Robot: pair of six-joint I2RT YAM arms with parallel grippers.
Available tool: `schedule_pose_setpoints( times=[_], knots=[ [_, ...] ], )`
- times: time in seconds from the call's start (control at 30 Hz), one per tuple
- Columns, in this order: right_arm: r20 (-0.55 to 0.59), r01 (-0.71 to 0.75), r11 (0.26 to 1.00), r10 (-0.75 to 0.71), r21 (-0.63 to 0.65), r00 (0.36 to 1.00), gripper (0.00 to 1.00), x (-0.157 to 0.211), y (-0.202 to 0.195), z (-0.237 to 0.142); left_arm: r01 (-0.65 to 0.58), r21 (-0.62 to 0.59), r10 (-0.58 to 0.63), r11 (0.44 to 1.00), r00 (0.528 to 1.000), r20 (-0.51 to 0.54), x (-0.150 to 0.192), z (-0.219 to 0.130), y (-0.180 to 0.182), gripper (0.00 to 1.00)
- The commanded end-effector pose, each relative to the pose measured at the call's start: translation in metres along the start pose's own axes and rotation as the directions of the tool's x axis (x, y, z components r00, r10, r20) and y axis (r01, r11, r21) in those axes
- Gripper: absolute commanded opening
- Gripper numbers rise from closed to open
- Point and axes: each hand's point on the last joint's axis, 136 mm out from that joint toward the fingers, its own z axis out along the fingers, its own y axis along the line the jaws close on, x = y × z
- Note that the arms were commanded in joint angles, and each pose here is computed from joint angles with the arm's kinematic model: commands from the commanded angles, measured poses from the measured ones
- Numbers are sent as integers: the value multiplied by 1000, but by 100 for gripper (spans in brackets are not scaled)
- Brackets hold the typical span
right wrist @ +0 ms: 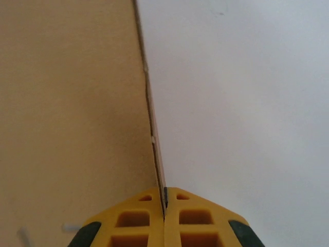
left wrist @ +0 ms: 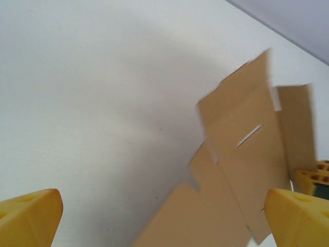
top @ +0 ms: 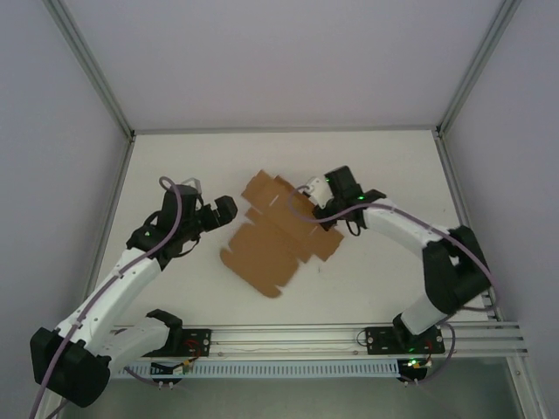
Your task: Assemble paper box
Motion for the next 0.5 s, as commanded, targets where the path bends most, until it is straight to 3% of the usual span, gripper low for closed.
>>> schedule_pose_setpoints(
  times=[0.0, 0.07, 0.27, 0.47],
  knots=[
    [-89, 332, 904, -320, 269, 943, 0, -17, -36, 13, -15, 86, 13, 996, 1000, 21, -22, 0, -30, 100],
    [-76, 418, 856, -415, 304, 906, 0, -31, -30, 21, -16, 121, 16, 992, 1000, 2, -29, 7, -44, 100],
    [26, 462, 823, -497, 330, 867, 0, -57, -5, 18, -8, 223, 24, 975, 997, -69, -47, 39, -83, 100],
    [30, 452, 826, -489, 337, 872, 0, -57, 2, 12, 52, 321, 18, 946, 977, -211, -47, 72, -119, 100]
  ],
)
